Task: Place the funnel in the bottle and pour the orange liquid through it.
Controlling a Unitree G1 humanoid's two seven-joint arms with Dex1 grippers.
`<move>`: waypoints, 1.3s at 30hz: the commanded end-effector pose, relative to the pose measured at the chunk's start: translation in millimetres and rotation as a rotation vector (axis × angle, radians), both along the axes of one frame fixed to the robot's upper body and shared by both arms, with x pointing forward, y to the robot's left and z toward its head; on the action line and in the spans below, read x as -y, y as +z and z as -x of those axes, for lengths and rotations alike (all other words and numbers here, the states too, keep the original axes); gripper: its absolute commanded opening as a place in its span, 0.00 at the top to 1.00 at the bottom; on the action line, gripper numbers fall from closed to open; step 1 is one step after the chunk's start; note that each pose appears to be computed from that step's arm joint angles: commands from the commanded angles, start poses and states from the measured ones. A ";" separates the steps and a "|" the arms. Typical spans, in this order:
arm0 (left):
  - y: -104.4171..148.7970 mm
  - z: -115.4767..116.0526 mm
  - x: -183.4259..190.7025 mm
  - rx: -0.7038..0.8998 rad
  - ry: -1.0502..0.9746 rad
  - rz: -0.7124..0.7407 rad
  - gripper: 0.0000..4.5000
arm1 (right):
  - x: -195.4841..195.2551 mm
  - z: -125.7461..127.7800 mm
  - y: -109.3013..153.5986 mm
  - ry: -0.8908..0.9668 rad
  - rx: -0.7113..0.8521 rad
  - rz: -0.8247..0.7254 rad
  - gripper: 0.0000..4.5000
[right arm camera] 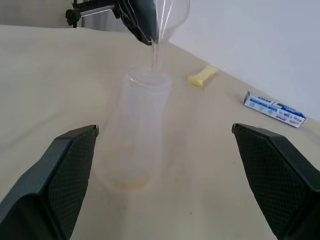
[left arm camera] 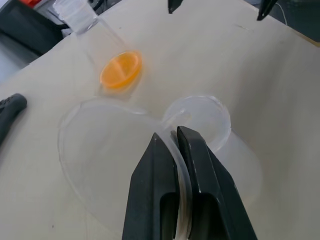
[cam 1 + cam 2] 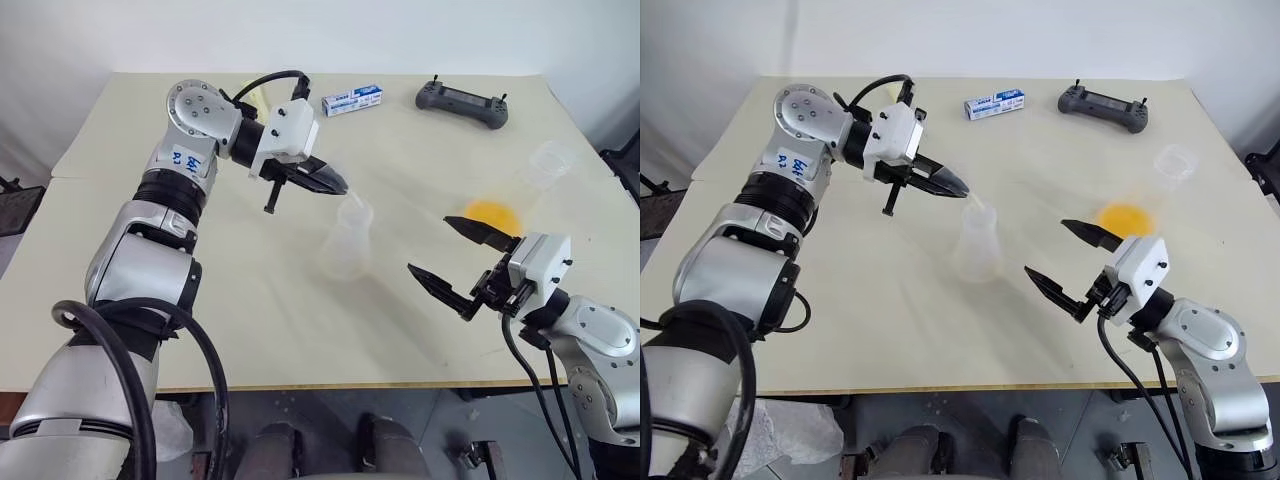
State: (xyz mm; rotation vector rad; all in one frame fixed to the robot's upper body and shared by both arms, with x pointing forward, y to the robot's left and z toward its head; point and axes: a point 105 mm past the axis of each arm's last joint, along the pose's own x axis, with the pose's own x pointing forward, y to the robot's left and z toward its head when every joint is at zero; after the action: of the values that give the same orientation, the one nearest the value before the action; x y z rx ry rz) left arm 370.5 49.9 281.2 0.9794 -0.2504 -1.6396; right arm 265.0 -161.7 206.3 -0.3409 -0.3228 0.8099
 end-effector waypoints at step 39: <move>14.0 9.9 9.6 0.169 -0.108 -0.246 0.01 | 11.5 6.9 11.2 -0.097 0.073 -0.009 0.00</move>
State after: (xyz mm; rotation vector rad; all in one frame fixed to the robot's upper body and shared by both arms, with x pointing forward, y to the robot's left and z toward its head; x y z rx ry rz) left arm 368.2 33.1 287.4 1.2574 -0.2531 -1.6519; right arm 261.8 -169.7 205.1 -0.3519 -0.3235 0.7306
